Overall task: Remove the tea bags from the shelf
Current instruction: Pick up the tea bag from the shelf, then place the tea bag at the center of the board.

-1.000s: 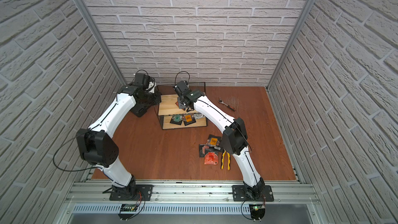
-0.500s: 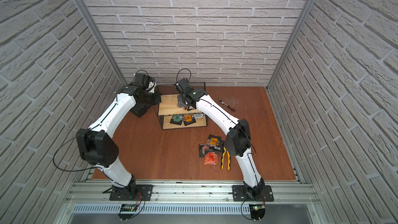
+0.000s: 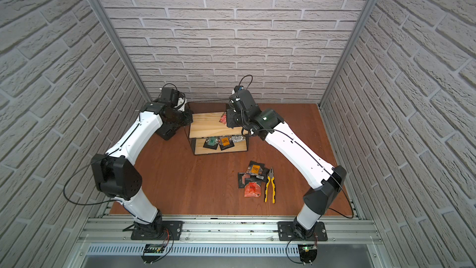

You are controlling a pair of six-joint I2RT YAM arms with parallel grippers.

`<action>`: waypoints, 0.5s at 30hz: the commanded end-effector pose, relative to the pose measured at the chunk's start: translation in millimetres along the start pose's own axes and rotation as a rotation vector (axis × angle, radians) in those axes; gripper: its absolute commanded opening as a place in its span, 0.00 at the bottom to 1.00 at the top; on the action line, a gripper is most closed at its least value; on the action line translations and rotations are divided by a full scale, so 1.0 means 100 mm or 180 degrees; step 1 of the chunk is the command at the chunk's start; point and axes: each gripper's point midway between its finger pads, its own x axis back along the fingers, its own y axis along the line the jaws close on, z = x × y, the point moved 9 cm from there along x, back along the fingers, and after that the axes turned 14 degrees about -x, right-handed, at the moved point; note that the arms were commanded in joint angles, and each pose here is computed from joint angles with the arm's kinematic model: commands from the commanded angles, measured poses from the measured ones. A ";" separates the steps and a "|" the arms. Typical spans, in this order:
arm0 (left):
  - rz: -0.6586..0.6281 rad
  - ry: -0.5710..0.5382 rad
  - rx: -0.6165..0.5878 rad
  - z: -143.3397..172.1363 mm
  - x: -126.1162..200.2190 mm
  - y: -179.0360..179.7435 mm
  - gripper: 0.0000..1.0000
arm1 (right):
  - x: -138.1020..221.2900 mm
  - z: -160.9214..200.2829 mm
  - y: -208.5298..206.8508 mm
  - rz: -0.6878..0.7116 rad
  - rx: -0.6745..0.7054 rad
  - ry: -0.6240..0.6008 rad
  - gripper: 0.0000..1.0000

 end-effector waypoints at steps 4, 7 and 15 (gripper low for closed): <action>0.0017 -0.0052 -0.0022 -0.06 -0.06 0.01 0.08 | 0.19 0.33 -0.50 0.0228 -0.0391 -0.0121 0.03; 0.0016 -0.0057 -0.0024 -0.07 -0.06 0.01 0.08 | 0.17 0.57 -0.91 0.0426 -0.0793 0.0006 0.03; 0.0014 -0.0049 -0.0017 -0.08 -0.08 0.01 0.08 | -0.21 1.22 -1.78 0.0847 -0.1671 0.0601 0.03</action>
